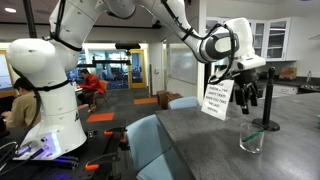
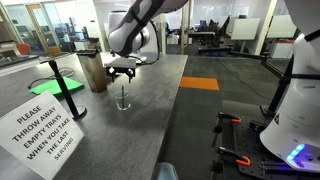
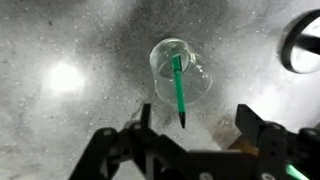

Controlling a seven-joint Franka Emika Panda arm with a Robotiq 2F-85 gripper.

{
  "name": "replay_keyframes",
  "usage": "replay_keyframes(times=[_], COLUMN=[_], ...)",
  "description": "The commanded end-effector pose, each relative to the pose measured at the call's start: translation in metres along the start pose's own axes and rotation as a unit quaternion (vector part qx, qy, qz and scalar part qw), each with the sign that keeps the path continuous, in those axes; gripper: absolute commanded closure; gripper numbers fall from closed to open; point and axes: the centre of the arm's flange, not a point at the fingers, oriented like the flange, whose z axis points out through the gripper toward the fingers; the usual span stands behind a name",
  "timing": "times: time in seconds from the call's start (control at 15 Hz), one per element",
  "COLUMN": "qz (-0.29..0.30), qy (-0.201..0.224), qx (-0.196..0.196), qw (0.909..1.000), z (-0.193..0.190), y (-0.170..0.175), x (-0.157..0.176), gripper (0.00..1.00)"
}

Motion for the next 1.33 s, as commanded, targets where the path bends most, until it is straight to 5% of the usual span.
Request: replay_keyframes(times=[0.0,0.67,1.27], qz=[0.019,0.022,0.034], qy=[-0.008,-0.013,-0.012], qx=[-0.023,-0.05,-0.072], qw=[0.9995,0.9984,0.9967], z=[0.016,0.056,0.078], y=[-0.023,-0.035,-0.036], x=[0.01,0.006,0.008], gripper=[0.3,0.41,0.8])
